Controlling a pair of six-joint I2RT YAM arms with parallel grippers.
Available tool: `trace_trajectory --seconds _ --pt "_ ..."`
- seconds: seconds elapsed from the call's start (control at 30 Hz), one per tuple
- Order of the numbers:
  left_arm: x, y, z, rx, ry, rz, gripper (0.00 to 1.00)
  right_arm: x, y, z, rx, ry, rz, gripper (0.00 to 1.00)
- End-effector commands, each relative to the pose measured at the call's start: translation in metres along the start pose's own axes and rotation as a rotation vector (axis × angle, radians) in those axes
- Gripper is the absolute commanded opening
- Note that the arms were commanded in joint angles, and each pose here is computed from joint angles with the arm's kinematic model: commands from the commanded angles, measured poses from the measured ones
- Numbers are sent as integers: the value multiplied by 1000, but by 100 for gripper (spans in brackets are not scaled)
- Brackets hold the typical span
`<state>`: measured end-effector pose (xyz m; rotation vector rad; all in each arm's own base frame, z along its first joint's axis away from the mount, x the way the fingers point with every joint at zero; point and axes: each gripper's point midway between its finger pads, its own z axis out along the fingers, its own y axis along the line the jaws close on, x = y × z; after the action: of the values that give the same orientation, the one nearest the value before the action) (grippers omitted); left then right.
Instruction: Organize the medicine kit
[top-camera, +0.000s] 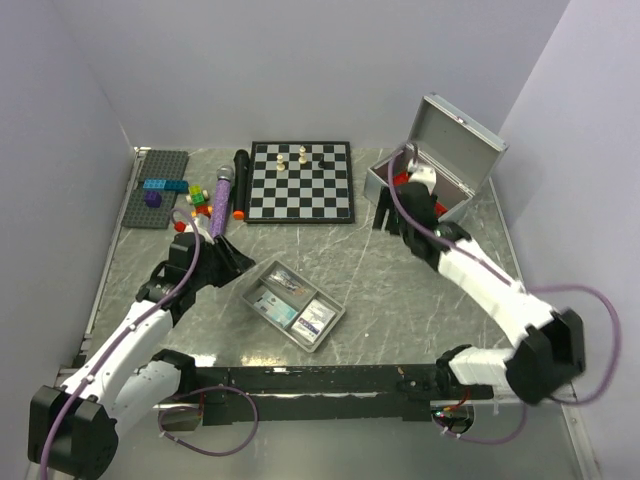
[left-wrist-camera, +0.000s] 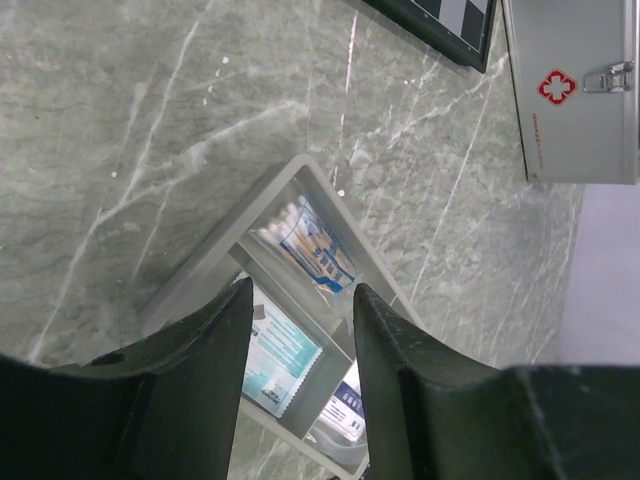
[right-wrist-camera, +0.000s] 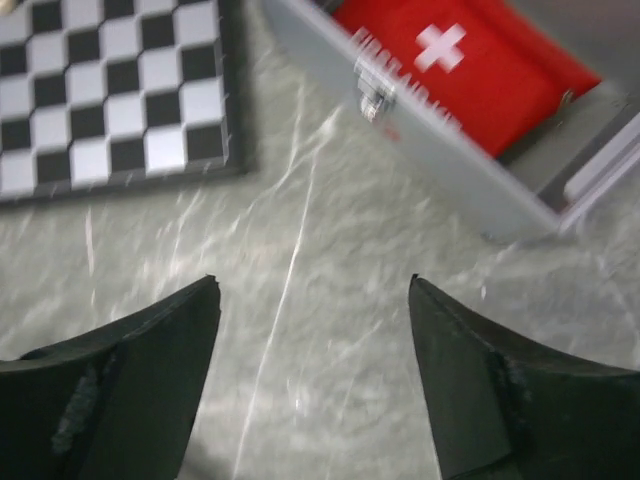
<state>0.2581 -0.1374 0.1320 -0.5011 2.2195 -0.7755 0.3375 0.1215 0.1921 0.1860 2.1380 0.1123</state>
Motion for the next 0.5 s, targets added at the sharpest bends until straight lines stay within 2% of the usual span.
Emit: trace_trajectory --seconds 0.0,0.2,0.37,0.47 --pt "-7 -23 -3 92 -7 13 50 -67 -9 37 113 -86 32 84" --pt "1 -27 -3 135 12 6 50 -82 -11 96 207 20 -114 84" --pt "10 -23 -3 142 33 18 50 -63 -24 136 268 116 -280 82" --pt "13 -20 -2 133 38 19 50 -44 -27 146 258 147 -309 76"
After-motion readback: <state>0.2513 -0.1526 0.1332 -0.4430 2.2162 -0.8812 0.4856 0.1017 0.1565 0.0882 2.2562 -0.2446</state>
